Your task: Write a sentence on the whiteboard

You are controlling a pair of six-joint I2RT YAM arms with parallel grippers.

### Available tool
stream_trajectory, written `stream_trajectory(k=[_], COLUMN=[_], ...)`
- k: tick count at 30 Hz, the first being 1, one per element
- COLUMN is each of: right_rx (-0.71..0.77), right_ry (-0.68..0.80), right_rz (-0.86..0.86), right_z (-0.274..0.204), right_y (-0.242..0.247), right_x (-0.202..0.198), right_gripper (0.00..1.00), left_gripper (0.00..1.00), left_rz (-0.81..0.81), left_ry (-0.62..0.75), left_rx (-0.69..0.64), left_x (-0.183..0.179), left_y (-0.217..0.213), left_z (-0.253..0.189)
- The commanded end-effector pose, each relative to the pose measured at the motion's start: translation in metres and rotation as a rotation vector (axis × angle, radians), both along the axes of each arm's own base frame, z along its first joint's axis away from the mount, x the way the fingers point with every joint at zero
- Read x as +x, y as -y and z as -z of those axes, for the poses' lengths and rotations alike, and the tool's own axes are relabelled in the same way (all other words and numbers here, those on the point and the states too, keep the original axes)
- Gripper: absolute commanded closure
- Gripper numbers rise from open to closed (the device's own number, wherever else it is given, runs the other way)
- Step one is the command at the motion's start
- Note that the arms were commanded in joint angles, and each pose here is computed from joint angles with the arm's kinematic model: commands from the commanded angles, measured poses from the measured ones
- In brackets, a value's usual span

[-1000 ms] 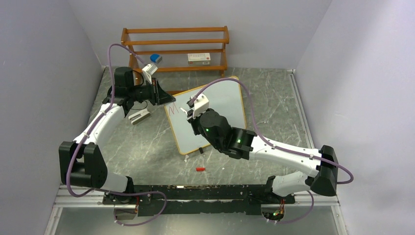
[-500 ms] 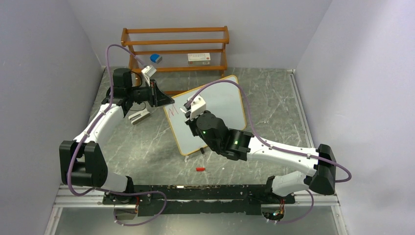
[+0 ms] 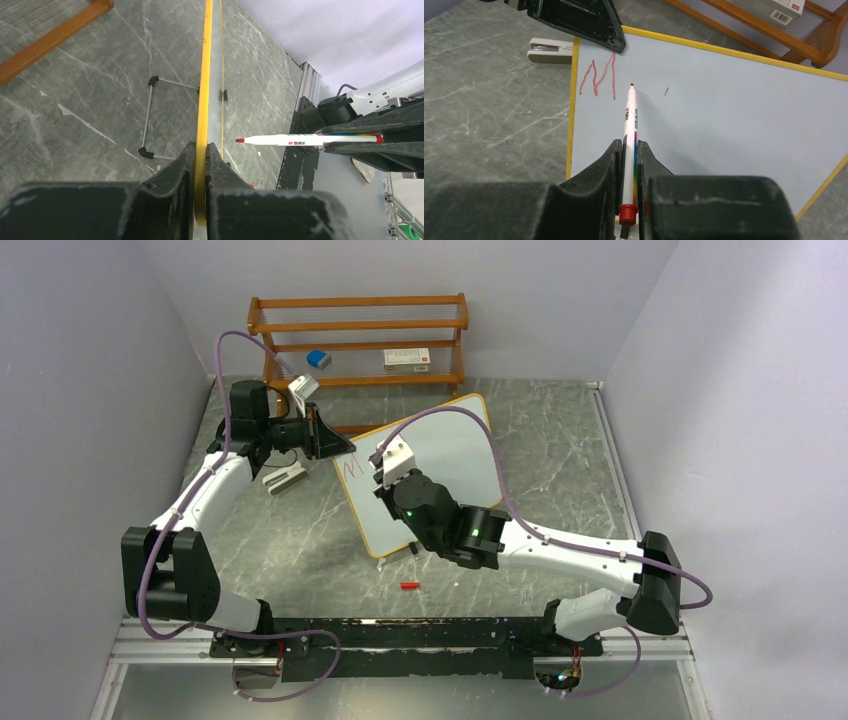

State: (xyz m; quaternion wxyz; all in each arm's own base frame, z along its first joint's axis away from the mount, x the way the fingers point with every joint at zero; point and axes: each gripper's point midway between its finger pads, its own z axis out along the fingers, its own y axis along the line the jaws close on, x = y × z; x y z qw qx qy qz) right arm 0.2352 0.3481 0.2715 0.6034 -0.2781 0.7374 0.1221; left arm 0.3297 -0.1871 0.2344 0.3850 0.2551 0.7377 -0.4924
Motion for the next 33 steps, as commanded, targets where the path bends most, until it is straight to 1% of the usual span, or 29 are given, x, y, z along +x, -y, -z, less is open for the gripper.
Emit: stream_trajectory(k=[1, 19, 33], right_rx=[0.0, -0.002, 0.012], right_ry=[0.013, 0.017, 0.034], right_rz=[0.019, -0.005, 0.027], right_z=[-0.008, 0.0, -0.001], right_y=[-0.002, -0.021, -0.021], right_x=[0.003, 0.005, 0.009], right_gripper=[1.0, 1.0, 1.0], left_gripper=[0.95, 0.95, 0.95], left_rz=[-0.023, -0.02, -0.018], left_ry=[0.044, 0.042, 0.041], left_rx=[0.027, 0.022, 0.02], left_x=[0.005, 0.004, 0.004], left_y=[-0.009, -0.009, -0.008], left_z=[0.006, 0.007, 0.007])
